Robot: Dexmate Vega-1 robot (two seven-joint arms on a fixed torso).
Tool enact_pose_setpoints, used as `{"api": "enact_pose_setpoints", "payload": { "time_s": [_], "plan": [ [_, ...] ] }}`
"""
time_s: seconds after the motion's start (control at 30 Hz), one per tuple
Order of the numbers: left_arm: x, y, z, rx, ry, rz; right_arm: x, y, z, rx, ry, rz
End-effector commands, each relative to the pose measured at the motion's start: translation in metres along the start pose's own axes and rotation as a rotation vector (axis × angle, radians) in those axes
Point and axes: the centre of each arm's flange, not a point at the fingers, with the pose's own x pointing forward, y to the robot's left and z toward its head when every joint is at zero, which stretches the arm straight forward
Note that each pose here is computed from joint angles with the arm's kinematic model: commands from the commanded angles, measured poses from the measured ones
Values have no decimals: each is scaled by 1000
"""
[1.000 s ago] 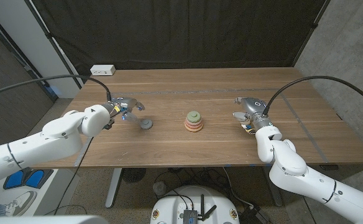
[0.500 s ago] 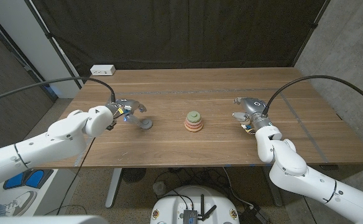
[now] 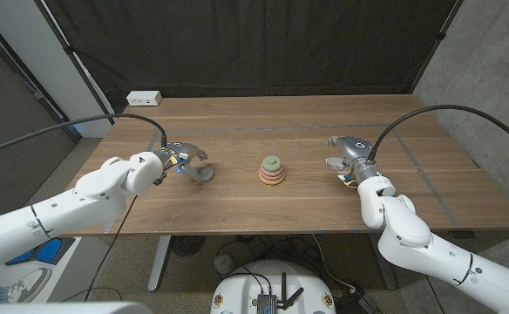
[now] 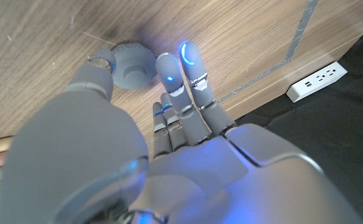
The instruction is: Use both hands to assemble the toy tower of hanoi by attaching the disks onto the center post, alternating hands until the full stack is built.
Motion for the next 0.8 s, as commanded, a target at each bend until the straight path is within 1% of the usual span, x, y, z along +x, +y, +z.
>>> {"api": "enact_pose_setpoints", "payload": {
  "time_s": [0.03,0.27,0.47,0.8],
  "plan": [
    [9,-9,4,13,-5,12,1,-2,1,-13,-1,3],
    [13,-10,5,6,-8,15,1,-2,2,-12,-3,7],
    [17,-12,7,6,-18,-1,2,-2,3,-15,-2,9],
    [18,-15,6,7,-6,-22,4,-3,3,-19,-6,12]
  ]
}}
